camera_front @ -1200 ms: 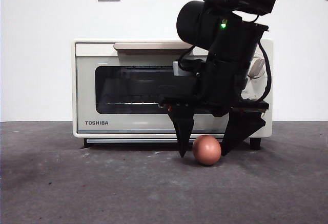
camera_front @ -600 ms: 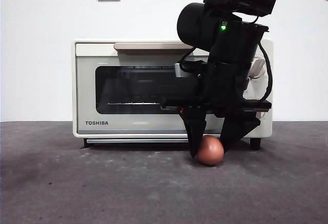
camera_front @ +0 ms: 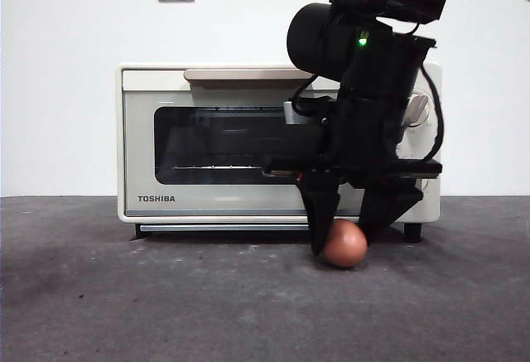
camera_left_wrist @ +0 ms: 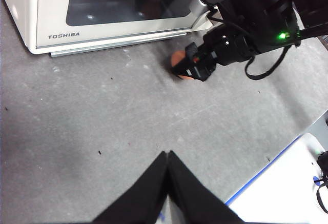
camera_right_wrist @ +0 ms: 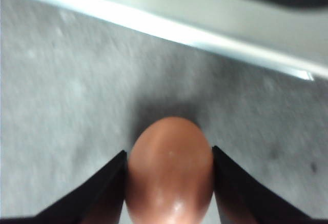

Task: Eggoven

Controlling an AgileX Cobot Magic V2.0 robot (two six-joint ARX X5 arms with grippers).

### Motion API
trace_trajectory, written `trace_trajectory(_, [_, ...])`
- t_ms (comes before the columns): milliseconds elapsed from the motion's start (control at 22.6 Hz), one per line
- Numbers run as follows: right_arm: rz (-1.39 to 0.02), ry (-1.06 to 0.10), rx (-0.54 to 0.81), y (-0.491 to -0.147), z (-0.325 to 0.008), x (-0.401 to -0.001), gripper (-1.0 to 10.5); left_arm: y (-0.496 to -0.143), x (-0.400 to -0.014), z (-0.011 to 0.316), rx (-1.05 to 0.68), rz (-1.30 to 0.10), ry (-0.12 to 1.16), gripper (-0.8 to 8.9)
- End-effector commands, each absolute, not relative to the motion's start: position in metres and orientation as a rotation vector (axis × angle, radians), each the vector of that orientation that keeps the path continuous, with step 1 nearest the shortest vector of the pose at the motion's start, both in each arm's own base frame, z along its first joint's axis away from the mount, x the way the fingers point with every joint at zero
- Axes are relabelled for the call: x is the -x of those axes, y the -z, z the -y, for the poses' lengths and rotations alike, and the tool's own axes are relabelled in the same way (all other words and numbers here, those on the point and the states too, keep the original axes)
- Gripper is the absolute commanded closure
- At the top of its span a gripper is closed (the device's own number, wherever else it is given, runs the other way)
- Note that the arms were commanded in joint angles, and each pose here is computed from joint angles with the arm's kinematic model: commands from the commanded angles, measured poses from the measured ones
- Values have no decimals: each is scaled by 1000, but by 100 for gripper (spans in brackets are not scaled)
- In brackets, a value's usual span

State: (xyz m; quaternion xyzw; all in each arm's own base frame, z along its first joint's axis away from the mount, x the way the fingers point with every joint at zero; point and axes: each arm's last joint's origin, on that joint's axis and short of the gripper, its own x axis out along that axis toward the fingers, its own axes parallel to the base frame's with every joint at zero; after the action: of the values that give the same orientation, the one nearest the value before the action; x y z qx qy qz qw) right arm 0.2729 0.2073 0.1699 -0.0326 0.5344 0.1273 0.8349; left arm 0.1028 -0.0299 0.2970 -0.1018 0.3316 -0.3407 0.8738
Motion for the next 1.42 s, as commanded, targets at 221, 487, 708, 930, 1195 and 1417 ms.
trace_trajectory(221, [-1053,-386,122,-224,-211,-240,944,-306,-111,32,200,-625,728,806])
trace_trajectory(487, [-884,-534,120,-298,-190,-182,944,-318,-135,48,217,-544,805,806])
trace_trajectory(708, [-723,-581,38,-345,-152,-145,944,-336,-174,76,173,-466,824,806])
trace_trajectory(930, [-594,-594,0,-368,-125,-121,944,-338,-216,106,145,-444,836,806])
trace_trajectory(1195, [-536,-607,-32,-379,-107,-105,944,-328,-251,129,101,-462,814,806])
trace_trajectory(1417, [-496,-615,-55,-384,-98,-96,944,-318,-271,145,70,-461,799,806])
